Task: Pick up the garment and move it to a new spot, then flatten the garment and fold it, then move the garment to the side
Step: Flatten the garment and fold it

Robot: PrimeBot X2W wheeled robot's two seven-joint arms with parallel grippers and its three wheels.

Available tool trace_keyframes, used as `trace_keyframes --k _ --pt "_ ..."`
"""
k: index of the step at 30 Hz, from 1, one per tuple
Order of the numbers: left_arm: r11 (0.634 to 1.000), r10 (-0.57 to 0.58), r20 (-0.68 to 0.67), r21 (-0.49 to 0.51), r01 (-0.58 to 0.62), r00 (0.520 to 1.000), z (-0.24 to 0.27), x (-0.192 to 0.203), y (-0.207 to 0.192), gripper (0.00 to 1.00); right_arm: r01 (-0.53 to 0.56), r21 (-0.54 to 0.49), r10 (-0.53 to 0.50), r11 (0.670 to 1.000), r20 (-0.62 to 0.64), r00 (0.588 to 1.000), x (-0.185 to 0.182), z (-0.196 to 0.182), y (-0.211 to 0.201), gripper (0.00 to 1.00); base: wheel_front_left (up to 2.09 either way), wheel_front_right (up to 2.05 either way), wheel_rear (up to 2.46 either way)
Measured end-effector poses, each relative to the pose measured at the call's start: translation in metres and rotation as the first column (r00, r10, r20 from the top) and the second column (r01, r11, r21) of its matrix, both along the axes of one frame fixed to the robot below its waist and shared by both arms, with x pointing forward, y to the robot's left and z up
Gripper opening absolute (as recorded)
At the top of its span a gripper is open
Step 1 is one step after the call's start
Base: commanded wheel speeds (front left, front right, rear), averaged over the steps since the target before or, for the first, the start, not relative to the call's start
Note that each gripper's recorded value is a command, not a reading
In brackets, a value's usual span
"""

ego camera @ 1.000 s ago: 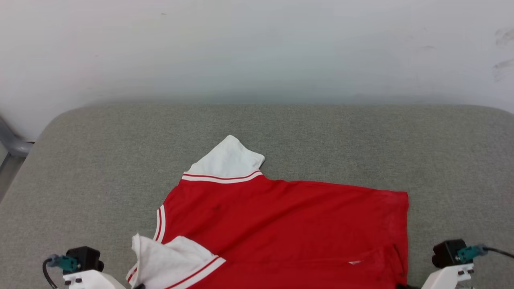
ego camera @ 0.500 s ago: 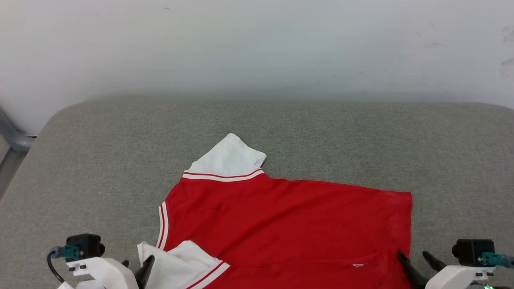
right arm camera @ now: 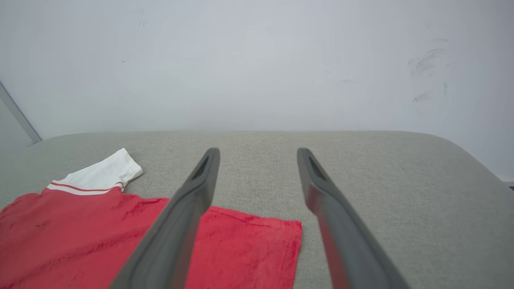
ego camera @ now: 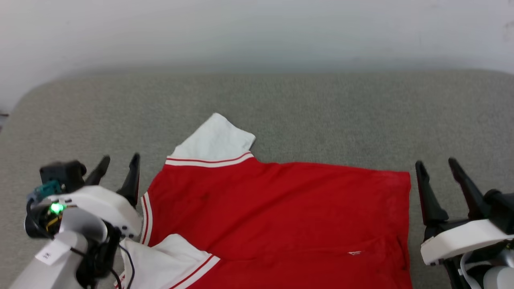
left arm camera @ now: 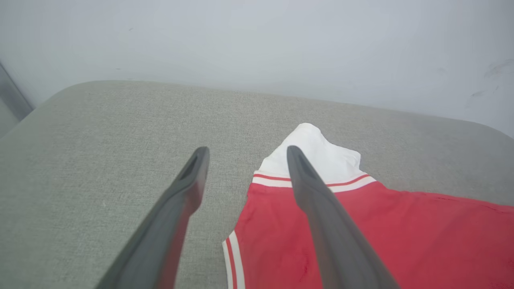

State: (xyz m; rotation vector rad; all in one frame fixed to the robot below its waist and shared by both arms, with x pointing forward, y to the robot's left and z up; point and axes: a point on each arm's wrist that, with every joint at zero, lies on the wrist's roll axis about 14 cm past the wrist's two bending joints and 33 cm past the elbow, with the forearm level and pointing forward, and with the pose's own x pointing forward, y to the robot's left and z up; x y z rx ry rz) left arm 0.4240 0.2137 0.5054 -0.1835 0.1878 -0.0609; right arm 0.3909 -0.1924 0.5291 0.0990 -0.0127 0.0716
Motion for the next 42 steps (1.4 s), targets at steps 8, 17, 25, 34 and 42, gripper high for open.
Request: trace_keyframes --k 8,17,25,34,42 --pt "0.993 -0.104 -0.003 0.049 0.104 0.995 -0.004 0.073 -0.021 1.0 0.006 -0.025 -0.005 1.0 0.049 0.999 0.032 0.005 0.002 1.0 0.0 0.0 0.0" --pt "0.931 -0.343 -0.317 0.008 0.364 0.884 -0.051 0.126 -0.068 1.0 0.076 -0.03 -0.077 0.997 -0.035 0.996 0.04 -0.03 -0.019 1.0 0.0 0.0 0.0" --pt "0.887 -0.401 -0.578 -0.053 0.458 0.71 -0.095 0.144 -0.092 1.0 0.126 -0.016 -0.127 0.992 -0.109 0.986 0.036 -0.058 -0.034 1.0 0.0 0.0 0.0" --pt "0.877 -0.341 -0.776 -0.06 0.476 0.531 -0.14 0.142 -0.093 1.0 0.172 0.009 -0.168 0.985 -0.163 0.972 0.03 -0.08 -0.046 1.0 0.0 0.0 0.0" --pt "0.878 -0.352 -0.78 -0.082 0.472 0.518 -0.143 0.141 -0.102 0.0 0.202 0.063 -0.184 0.977 -0.224 0.957 0.028 -0.09 -0.054 1.0 0.0 0.0 0.0"
